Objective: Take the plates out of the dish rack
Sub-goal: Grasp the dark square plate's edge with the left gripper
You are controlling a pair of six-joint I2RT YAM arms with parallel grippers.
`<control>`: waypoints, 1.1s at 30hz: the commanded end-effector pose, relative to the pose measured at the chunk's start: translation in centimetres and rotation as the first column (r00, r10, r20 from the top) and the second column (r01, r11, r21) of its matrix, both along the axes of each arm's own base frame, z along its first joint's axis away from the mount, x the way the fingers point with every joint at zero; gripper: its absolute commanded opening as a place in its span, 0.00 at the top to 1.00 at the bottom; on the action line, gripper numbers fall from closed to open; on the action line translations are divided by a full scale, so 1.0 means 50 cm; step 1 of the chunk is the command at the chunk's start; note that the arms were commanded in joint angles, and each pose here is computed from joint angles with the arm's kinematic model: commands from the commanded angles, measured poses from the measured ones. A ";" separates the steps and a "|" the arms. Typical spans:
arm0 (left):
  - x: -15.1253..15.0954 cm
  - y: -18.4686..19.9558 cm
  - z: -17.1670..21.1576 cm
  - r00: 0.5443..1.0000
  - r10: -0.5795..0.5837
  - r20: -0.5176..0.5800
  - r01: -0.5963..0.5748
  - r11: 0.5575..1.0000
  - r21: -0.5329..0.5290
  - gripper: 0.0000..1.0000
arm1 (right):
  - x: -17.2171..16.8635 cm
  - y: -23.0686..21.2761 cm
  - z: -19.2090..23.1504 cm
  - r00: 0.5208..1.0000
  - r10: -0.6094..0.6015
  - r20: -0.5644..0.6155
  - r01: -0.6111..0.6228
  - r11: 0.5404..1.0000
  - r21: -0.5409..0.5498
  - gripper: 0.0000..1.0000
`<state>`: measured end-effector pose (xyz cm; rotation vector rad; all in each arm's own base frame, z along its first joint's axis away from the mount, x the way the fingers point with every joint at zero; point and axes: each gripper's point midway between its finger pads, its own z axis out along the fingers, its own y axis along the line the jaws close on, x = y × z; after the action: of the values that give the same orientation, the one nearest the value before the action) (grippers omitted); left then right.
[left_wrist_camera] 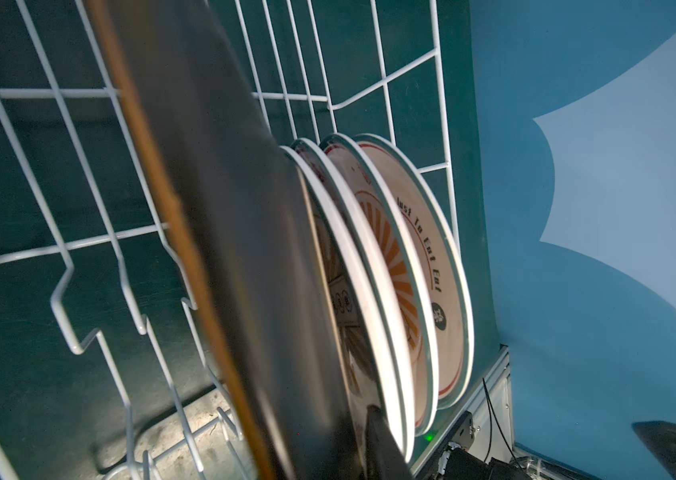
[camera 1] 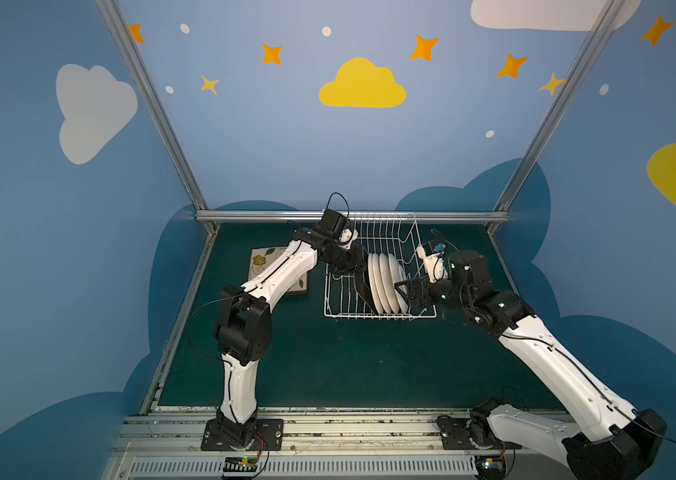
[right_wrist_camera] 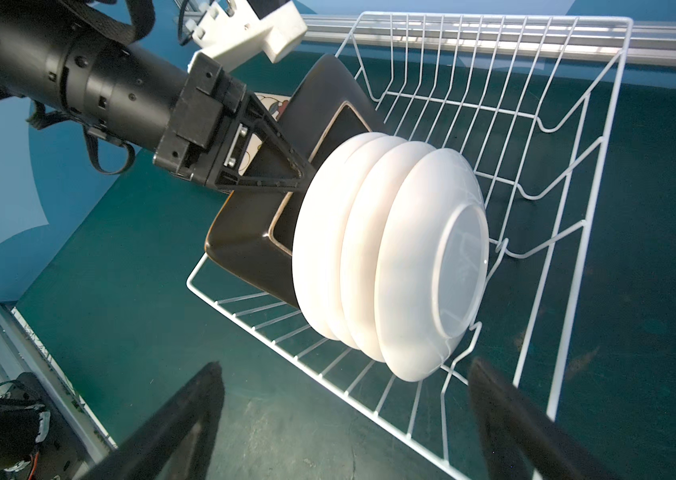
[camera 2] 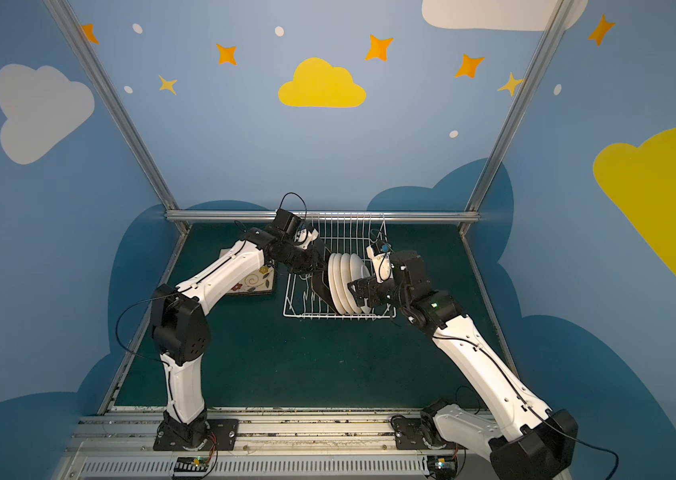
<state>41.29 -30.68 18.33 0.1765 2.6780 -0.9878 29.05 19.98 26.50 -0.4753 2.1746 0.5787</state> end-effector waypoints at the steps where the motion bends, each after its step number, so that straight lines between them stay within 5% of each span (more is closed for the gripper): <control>1: -0.023 0.035 -0.105 0.991 0.029 -0.128 -0.014 0.993 0.119 0.68 | 0.004 -0.003 0.032 0.999 -0.006 0.041 0.005 1.000 0.021 0.09; 7: -0.026 0.030 -0.111 0.990 0.021 -0.137 -0.005 0.993 0.120 0.70 | 0.003 -0.003 0.032 0.999 -0.009 0.040 0.008 1.000 0.026 0.09; 19: -0.020 0.028 -0.092 0.992 0.040 -0.122 -0.027 0.994 0.108 0.97 | 0.002 -0.011 0.042 0.998 -0.024 0.057 0.023 0.999 0.027 0.09; 33: -0.007 0.004 0.043 0.999 0.041 -0.033 -0.041 0.999 -0.025 0.97 | 0.010 -0.007 0.057 0.997 -0.029 0.076 0.025 0.999 0.047 0.09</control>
<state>41.06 -30.97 18.07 0.0362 2.7297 -1.0129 29.11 19.65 27.35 -0.4603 2.1454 0.5744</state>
